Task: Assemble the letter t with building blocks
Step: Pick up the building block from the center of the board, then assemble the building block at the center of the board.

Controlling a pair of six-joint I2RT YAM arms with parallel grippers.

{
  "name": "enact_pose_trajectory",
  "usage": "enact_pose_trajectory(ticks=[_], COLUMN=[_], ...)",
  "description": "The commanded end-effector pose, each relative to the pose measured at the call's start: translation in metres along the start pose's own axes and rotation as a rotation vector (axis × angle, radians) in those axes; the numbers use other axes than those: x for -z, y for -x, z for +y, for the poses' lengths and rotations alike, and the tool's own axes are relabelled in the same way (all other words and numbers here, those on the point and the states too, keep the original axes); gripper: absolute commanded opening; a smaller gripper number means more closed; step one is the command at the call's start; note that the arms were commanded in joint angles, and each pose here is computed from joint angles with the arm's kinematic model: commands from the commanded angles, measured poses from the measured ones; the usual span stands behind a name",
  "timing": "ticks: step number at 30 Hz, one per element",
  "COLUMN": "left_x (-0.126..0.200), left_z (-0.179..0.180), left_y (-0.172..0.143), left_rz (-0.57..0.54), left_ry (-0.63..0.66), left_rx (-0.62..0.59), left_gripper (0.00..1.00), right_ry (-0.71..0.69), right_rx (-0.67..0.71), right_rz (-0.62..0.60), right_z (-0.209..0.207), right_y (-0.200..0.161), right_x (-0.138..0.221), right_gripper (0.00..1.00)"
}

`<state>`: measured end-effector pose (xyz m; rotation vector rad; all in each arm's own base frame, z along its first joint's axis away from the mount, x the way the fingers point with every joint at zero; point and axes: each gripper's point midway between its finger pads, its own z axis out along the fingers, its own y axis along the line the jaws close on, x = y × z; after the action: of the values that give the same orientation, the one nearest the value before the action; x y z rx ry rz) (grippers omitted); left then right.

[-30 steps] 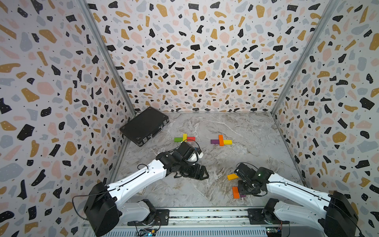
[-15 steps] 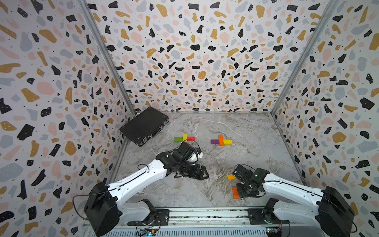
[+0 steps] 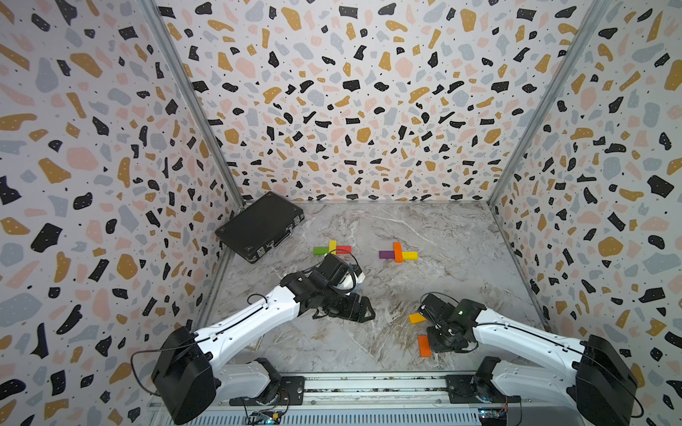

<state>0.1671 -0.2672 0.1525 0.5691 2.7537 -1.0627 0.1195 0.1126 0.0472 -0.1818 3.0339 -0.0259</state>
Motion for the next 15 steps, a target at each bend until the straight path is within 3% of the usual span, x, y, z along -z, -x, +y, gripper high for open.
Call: enact_pose_trajectory(ticks=[1, 7, 15], left_x=[0.006, 0.015, 0.037], left_z=[-0.006, 0.005, 0.044], left_y=[0.016, 0.052, 0.116], left_rz=[-0.029, -0.045, -0.139], left_ry=[-0.043, -0.106, -0.080], left_rx=[-0.022, 0.010, 0.028], left_gripper=[0.86, 0.86, 0.86], right_ry=[-0.058, 0.003, 0.105], right_rx=[0.023, 0.071, 0.040], right_rz=[-0.089, -0.090, -0.083], right_z=[-0.008, 0.027, 0.064], right_y=[0.022, 0.086, 0.177], right_x=[0.042, 0.065, 0.038], right_gripper=[0.25, 0.25, 0.24])
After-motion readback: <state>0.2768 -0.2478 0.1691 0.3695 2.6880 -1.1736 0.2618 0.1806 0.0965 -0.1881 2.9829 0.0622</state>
